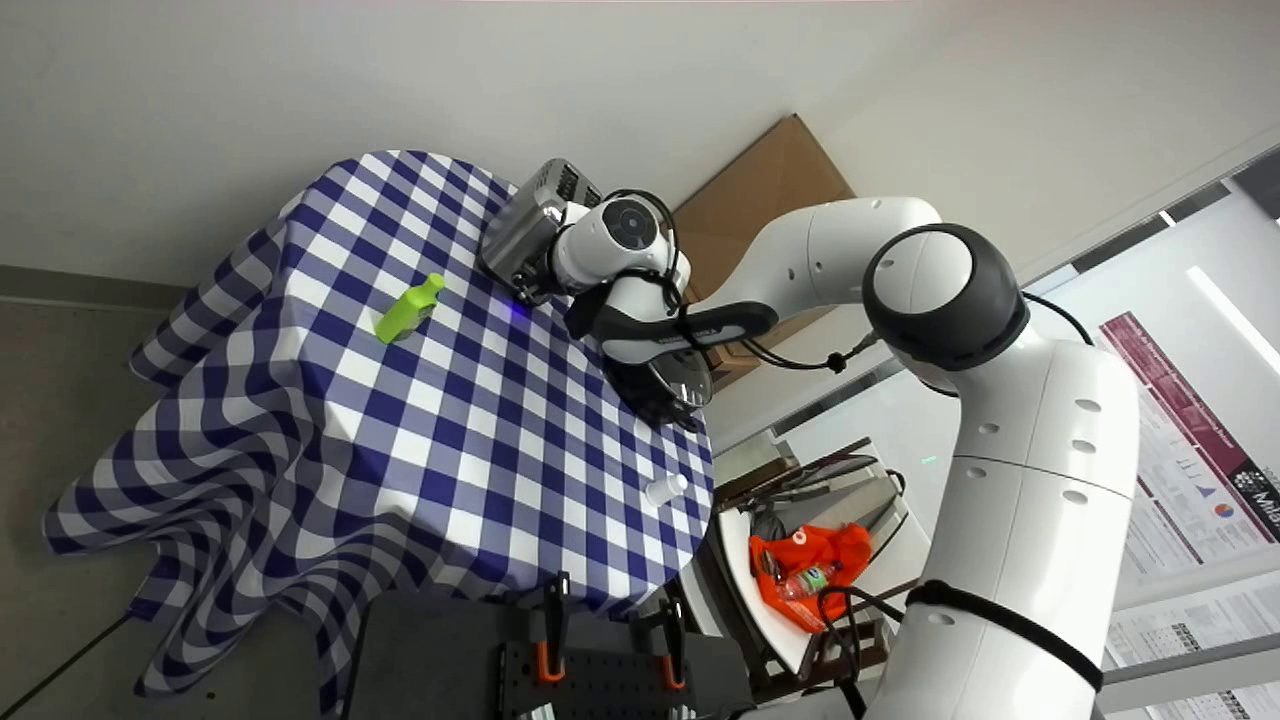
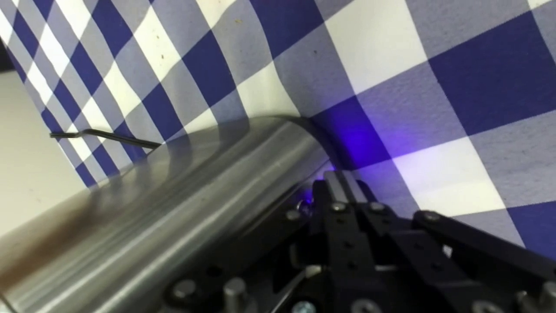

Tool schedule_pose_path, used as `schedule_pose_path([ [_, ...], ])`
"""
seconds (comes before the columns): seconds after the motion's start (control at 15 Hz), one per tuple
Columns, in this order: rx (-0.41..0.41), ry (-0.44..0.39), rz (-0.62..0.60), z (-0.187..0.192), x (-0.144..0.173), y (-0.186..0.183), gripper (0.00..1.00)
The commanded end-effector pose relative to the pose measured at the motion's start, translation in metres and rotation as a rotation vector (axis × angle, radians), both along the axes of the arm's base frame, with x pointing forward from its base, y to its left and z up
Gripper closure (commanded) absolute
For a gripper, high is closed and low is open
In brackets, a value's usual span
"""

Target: Turn off the toaster

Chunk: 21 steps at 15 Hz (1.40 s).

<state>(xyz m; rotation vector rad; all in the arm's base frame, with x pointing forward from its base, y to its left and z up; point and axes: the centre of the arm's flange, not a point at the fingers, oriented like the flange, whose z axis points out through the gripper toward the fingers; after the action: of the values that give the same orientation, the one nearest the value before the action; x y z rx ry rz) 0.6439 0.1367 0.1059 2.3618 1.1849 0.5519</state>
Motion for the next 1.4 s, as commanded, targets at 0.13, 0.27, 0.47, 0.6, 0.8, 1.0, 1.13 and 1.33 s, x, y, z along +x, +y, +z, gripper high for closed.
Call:
schedule_pose_path([
  [0.13, -0.005, 0.052, 0.003, 0.0055, 0.0035, -0.0063, 1.00],
  [0.27, -0.001, 0.068, 0.004, 0.0051, 0.0035, -0.0071, 1.00],
  [0.47, 0.011, 0.082, 0.009, 0.0057, 0.0045, -0.0059, 1.00],
  [0.6, 0.017, 0.082, 0.015, 0.0067, 0.0055, -0.0034, 1.00],
  [0.8, 0.019, 0.086, 0.023, 0.0073, 0.0059, 0.0000, 1.00],
  [1.0, 0.017, 0.094, 0.025, 0.0064, 0.0063, 0.0012, 1.00],
  [1.13, 0.014, 0.094, 0.023, 0.0064, 0.0071, 0.0008, 1.00],
  [1.33, 0.008, 0.083, 0.024, 0.0065, 0.0097, -0.0013, 1.00],
])
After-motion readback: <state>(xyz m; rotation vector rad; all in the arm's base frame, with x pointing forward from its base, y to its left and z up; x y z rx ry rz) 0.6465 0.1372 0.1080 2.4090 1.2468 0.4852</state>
